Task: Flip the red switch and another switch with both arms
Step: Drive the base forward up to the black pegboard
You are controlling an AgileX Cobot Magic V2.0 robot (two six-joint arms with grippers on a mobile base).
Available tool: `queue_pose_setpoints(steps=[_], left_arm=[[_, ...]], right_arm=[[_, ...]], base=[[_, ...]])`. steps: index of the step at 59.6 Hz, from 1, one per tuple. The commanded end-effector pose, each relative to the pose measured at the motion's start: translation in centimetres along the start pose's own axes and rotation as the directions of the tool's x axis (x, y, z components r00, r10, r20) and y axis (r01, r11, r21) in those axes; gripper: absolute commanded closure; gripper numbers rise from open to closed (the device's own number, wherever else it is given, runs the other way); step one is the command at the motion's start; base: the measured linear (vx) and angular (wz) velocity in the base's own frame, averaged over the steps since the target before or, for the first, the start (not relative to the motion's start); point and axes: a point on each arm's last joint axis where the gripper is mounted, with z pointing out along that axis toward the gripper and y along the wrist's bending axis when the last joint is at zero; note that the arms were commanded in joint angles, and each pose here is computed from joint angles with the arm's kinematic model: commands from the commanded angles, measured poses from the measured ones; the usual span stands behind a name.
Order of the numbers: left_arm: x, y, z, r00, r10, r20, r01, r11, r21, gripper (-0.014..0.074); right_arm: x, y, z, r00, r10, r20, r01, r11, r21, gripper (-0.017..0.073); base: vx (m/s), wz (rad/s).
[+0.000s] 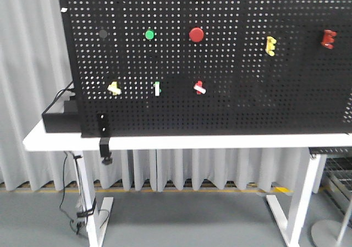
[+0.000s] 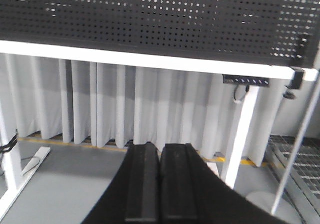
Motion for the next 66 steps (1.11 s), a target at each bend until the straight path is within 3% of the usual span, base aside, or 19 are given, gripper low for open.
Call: queue_pose_setpoints(steps=[1, 66], left_arm=[[-0.10, -0.03, 0.04, 0.998, -0.018, 0.063, 0.019, 1.000, -0.004, 0.0591], [-0.10, -0.03, 0.04, 0.998, -0.018, 0.063, 0.019, 1.000, -0.004, 0.0591]], right_arm=[[-0.67, -0.03, -0.07, 0.996, -0.011, 0.092, 0.011, 1.000, 0.006, 0.0566], [-0.68, -0.03, -0.07, 0.996, -0.011, 0.093, 0.011, 1.000, 0.006, 0.0566]], base=[[0.43, 0.00], [0.32, 0.01]])
